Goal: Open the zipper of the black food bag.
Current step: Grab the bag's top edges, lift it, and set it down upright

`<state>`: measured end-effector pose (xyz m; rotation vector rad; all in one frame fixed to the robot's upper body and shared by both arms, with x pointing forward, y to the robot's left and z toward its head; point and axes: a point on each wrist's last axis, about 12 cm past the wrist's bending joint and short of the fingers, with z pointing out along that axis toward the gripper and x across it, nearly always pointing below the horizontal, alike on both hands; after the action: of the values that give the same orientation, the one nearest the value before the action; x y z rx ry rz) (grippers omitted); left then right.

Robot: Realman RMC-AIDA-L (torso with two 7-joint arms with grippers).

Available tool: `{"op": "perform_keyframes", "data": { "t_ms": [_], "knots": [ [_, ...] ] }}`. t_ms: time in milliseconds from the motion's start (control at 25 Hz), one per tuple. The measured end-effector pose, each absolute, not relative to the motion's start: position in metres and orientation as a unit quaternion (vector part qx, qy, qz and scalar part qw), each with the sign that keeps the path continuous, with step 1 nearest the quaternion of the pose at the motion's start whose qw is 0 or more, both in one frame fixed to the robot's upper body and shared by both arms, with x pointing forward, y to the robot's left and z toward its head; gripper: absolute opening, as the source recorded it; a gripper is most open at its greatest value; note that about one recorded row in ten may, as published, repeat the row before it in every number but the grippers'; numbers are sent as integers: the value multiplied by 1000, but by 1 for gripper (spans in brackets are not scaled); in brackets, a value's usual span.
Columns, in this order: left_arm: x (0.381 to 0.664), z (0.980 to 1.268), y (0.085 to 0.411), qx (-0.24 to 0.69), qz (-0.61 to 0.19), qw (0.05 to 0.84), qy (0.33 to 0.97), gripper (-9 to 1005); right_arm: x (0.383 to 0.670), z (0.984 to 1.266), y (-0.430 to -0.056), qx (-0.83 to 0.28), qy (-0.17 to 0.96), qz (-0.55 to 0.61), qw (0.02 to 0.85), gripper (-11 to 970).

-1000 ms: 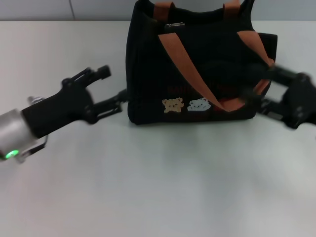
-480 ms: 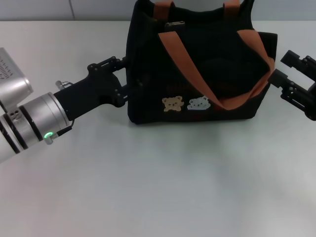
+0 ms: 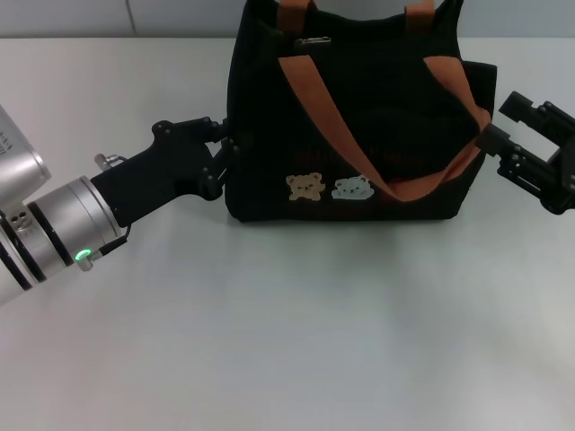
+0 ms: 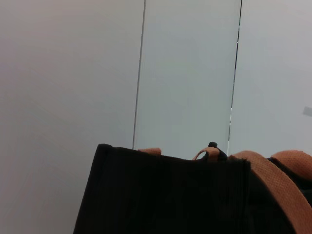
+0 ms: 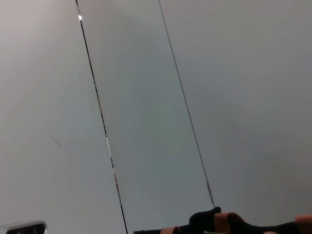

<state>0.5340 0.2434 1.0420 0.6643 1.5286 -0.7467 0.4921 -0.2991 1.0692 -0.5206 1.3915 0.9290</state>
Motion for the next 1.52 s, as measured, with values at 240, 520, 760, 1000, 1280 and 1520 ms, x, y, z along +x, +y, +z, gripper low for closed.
{"op": "perform_keyframes", "data": {
  "t_ms": [240, 520, 760, 1000, 1280, 1520],
  "knots": [
    [531, 1040, 242, 284, -326, 611, 664, 151, 493, 1068, -298, -227, 613, 406, 639, 672],
    [528, 1041, 252, 280, -319, 622, 658, 96, 493, 1067, -298, -224, 615, 404, 638, 672],
    [522, 1051, 284, 261, -296, 648, 651, 96, 490, 1062, -295, -220, 615, 399, 643, 672],
    [514, 1085, 328, 282, -293, 672, 619, 95, 492, 1061, -291, -223, 616, 400, 641, 672],
    [520, 1144, 358, 367, -292, 665, 581, 95, 500, 1064, -279, -228, 604, 414, 641, 672],
    [514, 1167, 352, 433, -298, 648, 552, 95, 497, 1060, -265, -236, 586, 405, 661, 672]
  ]
}}
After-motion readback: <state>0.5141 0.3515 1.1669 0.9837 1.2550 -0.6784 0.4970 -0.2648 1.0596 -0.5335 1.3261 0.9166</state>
